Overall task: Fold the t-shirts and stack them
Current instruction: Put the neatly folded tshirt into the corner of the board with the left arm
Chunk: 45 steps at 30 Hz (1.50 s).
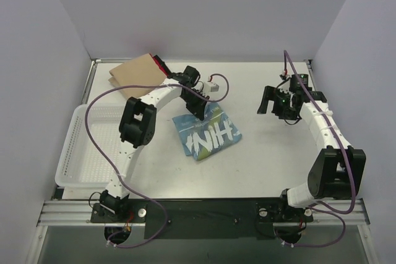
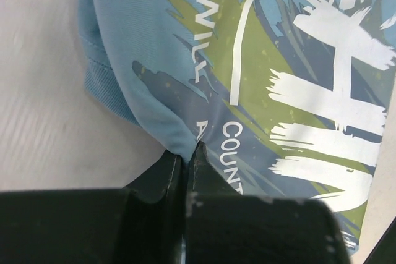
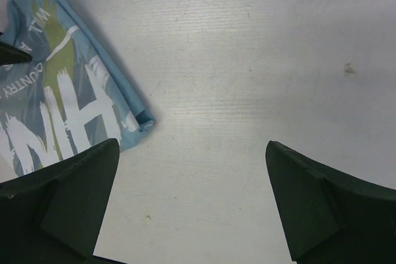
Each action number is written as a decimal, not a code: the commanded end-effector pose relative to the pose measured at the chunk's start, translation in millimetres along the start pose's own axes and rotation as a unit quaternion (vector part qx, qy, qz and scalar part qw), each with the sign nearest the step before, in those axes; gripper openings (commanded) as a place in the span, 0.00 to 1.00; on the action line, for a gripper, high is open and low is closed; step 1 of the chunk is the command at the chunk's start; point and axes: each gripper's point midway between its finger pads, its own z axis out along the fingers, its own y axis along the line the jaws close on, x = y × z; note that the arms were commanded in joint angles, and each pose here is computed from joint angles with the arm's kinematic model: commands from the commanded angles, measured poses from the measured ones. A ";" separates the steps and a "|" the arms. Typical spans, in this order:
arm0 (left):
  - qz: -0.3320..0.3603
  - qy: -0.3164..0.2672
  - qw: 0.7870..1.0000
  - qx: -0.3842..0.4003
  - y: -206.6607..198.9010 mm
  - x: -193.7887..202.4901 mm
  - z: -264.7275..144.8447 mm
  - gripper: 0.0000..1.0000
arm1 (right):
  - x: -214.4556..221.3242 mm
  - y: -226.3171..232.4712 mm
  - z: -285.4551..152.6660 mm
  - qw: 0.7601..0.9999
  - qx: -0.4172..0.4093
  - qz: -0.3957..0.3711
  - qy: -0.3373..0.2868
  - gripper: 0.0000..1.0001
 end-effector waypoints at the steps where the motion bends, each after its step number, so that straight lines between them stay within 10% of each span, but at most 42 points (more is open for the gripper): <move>1: 0.064 -0.057 0.986 -0.141 27.0 -30.4 -84.0 0.00 | 2.1 -12.9 -10.7 1.000 0.018 -0.003 -0.014 1.00; 22: 0.190 -0.018 0.852 -0.487 82.2 -71.3 -273.9 0.00 | 6.1 -30.0 -15.2 0.999 0.047 -0.007 -0.019 1.00; 45: 0.178 -0.009 0.812 -0.556 95.3 -69.3 -378.1 0.00 | 9.1 -37.1 -15.6 0.998 0.064 -0.016 -0.016 1.00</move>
